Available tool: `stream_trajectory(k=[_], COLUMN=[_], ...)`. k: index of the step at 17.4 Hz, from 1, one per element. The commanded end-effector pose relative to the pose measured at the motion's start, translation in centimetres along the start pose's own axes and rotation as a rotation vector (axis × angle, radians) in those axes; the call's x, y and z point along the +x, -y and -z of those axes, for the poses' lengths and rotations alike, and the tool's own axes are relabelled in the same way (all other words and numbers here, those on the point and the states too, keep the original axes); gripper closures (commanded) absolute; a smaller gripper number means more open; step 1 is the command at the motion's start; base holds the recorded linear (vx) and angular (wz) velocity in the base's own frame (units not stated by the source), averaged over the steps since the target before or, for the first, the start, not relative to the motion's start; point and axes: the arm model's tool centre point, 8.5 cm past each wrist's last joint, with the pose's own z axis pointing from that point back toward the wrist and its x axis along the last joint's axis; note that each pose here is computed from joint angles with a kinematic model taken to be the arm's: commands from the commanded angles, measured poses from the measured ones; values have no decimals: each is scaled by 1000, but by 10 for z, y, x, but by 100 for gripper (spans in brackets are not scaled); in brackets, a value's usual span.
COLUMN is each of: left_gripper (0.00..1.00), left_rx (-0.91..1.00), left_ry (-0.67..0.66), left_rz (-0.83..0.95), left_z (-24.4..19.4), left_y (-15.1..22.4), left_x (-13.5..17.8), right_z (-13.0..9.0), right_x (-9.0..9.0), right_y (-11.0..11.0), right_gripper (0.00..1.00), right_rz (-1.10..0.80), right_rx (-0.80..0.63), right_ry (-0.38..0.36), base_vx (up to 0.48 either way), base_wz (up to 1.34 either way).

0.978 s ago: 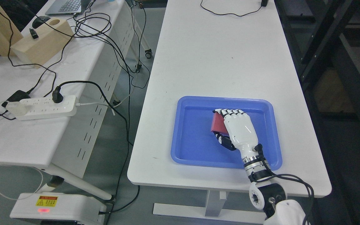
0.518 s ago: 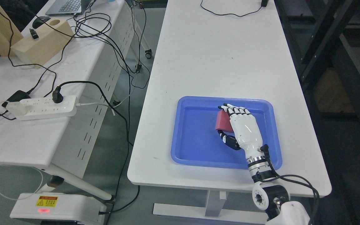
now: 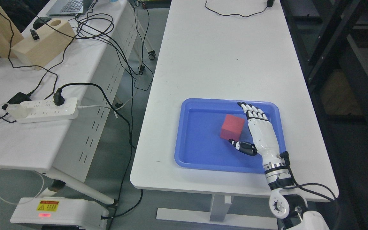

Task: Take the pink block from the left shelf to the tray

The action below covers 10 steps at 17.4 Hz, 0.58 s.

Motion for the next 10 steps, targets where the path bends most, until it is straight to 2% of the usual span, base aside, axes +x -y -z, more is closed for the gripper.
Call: stream_trajectory(k=[1,7,10], left_gripper=[0,0,0], left_rx=[15,15,15], left_ry=[0,0,0], left_rz=[2,2,2], left_z=[-2,-2,-2], left_y=[-10,-10,-10], left_x=[-5,-5,-5], right_z=[-7,-12,-13], right_x=[-41,-51,-48], right_y=[44,50,62], right_gripper=[0,0,0], right_rz=[400,752,889], right_rx=[-110,-143,-236], right_ry=[-76,-78,14], base_vx=[0,-14,-56], base_wz=[0,0,-1])
